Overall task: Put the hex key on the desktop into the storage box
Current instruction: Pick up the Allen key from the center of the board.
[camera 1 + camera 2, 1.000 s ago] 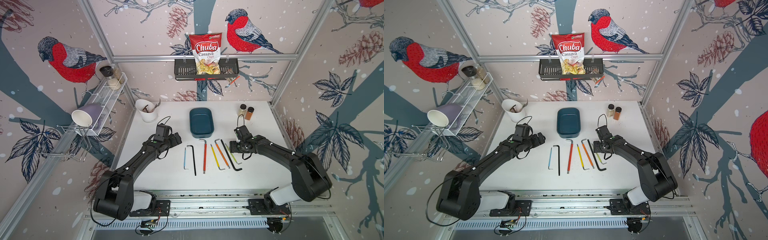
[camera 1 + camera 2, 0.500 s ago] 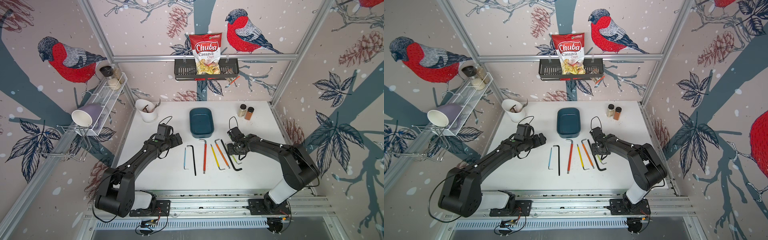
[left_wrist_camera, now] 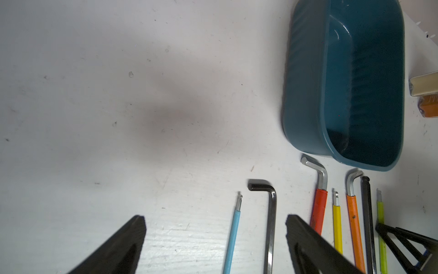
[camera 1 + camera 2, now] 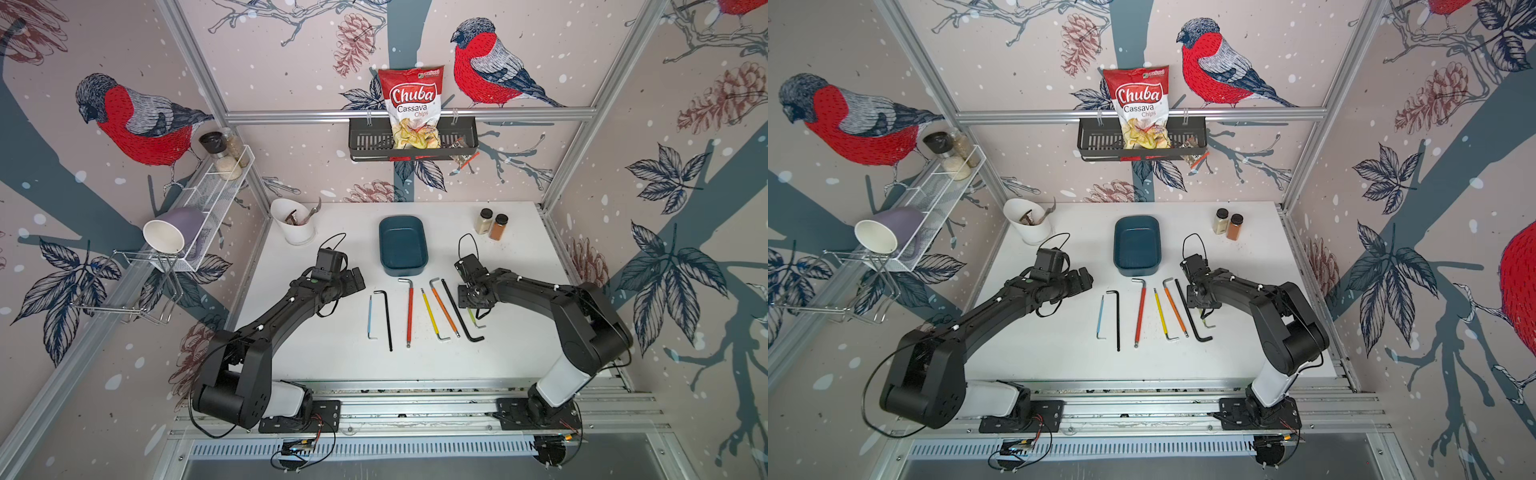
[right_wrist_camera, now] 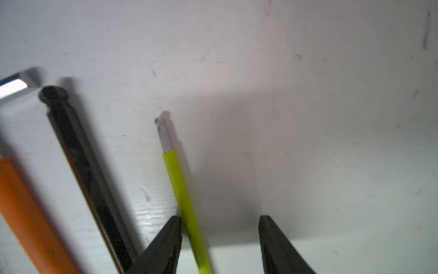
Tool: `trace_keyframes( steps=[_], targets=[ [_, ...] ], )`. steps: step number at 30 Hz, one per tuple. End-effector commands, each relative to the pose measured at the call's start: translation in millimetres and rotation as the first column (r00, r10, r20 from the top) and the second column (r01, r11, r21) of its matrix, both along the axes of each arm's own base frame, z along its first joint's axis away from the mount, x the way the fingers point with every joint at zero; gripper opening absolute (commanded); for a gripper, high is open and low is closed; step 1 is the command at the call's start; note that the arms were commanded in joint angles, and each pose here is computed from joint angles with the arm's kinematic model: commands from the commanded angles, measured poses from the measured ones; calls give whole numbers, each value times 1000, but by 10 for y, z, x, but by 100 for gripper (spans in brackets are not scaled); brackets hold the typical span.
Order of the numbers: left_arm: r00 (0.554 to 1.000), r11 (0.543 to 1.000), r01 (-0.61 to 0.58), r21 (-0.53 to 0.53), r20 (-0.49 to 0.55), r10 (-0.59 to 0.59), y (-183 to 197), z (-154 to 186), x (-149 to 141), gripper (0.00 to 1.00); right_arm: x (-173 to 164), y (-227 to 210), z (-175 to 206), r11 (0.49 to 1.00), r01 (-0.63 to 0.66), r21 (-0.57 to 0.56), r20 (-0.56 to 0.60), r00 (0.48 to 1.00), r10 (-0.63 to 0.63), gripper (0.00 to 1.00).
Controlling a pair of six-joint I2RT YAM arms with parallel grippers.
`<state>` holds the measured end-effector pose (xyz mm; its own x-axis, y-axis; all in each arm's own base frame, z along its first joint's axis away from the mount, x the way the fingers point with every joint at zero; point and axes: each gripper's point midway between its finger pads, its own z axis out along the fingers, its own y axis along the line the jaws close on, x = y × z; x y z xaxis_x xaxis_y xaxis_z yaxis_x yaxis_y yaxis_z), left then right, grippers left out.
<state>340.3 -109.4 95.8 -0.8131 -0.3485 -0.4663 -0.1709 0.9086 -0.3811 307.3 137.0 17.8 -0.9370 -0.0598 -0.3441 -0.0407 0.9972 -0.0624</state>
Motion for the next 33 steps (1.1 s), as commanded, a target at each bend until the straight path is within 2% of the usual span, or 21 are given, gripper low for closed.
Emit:
trace_keyframes(
  steps=[1, 9, 19, 27, 33],
  targets=[
    [1000, 1000, 15, 5, 4, -15, -18, 21, 10, 96, -109, -2, -10, 1000, -4, 16, -34, 999, 4, 54],
    [1000, 1000, 13, 9, 7, -13, -11, 36, 9, 96, -268, 94, -156, 997, -26, 72, -100, 994, 33, 41],
    [1000, 1000, 15, 21, 4, -15, 8, 29, -12, 96, -317, 58, -268, 999, -12, 48, -124, 992, 18, 2],
    [1000, 1000, 9, 24, 3, -9, 16, 13, -15, 96, -224, 34, -189, 999, -3, 34, -89, 996, 6, 0],
    [1000, 1000, 9, 24, 10, -9, 17, 52, 6, 96, -59, 122, 117, 989, 8, 150, -18, 1000, -5, 0]
  ],
)
